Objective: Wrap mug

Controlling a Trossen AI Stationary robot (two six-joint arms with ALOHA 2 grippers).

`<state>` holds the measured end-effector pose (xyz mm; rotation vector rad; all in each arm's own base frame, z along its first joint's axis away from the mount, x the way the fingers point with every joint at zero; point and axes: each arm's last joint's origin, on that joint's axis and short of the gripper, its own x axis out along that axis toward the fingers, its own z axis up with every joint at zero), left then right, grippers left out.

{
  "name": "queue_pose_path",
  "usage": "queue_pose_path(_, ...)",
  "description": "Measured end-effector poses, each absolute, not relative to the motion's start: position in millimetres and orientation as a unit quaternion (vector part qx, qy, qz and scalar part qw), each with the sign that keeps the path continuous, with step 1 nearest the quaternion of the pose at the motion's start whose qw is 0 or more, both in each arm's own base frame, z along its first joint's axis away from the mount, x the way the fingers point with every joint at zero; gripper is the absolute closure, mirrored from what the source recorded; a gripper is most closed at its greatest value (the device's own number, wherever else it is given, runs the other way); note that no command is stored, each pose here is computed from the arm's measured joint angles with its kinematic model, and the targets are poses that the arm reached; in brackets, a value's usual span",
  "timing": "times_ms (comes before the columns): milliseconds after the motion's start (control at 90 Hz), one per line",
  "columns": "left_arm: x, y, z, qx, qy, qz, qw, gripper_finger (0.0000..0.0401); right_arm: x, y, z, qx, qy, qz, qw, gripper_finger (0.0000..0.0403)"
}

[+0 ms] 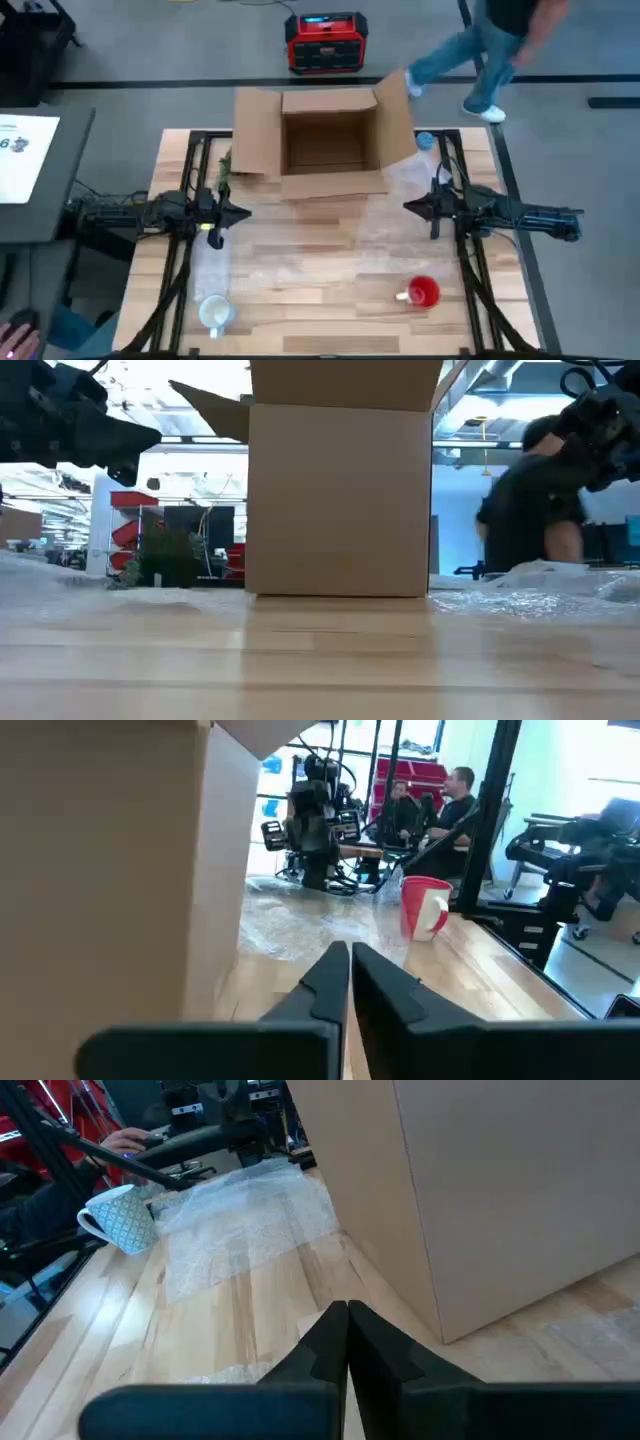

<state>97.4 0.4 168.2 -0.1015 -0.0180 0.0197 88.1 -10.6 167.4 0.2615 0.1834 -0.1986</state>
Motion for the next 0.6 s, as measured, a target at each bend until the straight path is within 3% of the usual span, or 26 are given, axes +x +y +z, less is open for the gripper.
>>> queue_pose_path(144, 97.4, 0.5, 168.2, -0.057, -0.009, 0.010, 0.998, 0.0401, 88.2, -10.6, 167.6, 0.136, 0.089, -0.099, 0.982, 0.0403)
queue_pose_path(400, 97.3, 0.5, 168.3, -0.058, -0.010, 0.011, 0.998, 0.0401, 90.5, -10.4, 179.6, 0.406, -0.003, -0.087, 0.910, 0.0403)
queue_pose_path(600, 97.3, 0.5, 168.3, -0.059, -0.010, 0.011, 0.998, 0.0401, 90.6, -10.4, 182.4, 0.446, -0.018, -0.079, 0.891, 0.0403)
